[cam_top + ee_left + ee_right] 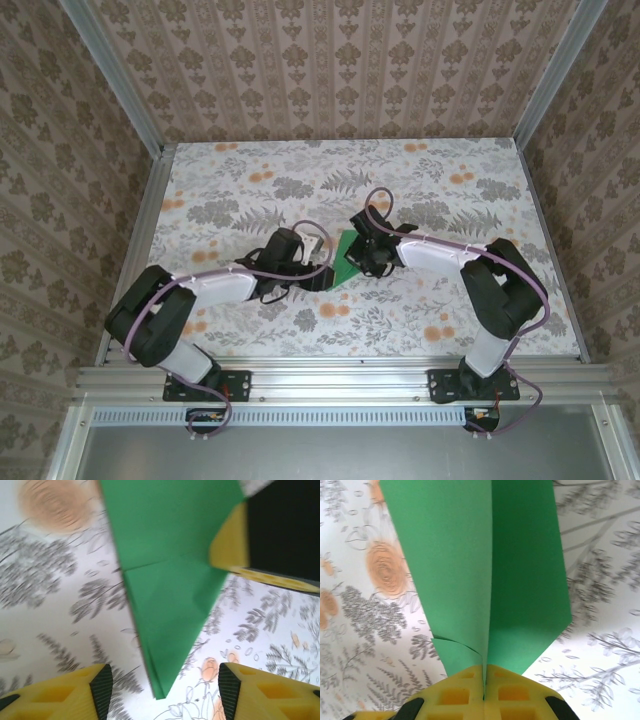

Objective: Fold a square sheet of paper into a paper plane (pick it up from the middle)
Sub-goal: Fourth fold the wing at the center of the table.

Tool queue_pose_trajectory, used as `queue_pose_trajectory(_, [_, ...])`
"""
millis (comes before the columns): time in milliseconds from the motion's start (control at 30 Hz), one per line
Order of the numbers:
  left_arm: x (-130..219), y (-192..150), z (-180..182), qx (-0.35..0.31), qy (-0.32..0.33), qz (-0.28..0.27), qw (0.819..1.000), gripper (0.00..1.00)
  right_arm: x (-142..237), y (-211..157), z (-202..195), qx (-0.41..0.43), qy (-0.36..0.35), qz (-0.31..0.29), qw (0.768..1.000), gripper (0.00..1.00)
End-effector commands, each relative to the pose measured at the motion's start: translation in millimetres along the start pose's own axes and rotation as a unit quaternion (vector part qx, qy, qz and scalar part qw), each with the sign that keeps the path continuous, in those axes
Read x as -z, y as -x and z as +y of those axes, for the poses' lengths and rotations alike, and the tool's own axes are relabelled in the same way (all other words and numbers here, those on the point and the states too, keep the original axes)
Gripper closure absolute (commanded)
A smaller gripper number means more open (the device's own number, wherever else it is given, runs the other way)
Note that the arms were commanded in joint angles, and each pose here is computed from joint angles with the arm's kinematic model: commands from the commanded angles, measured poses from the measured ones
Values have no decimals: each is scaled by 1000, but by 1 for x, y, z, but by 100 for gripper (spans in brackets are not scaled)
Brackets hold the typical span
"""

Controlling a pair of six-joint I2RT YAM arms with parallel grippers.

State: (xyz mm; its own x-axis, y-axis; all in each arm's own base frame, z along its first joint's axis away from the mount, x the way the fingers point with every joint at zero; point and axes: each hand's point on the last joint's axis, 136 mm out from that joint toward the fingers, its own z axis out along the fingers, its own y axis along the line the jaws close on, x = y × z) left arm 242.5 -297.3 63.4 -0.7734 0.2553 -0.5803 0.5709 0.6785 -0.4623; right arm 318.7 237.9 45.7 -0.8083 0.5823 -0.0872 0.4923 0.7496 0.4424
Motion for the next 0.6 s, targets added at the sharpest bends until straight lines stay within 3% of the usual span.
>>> queue_pose_trajectory(0, [2, 17, -17, -101, -18, -51, 993, 37, 8, 1, -9, -40, -33, -10, 999, 100])
queue_pose_trajectory(367, [-21, 5, -21, -177, -19, -42, 983, 42, 4, -2, 2, -100, -9, 16, 995, 100])
queue_pose_trajectory(567, [-30, 0, -17, -217, 3, -40, 975, 49, 4, -2, 7, -115, 5, 31, 993, 100])
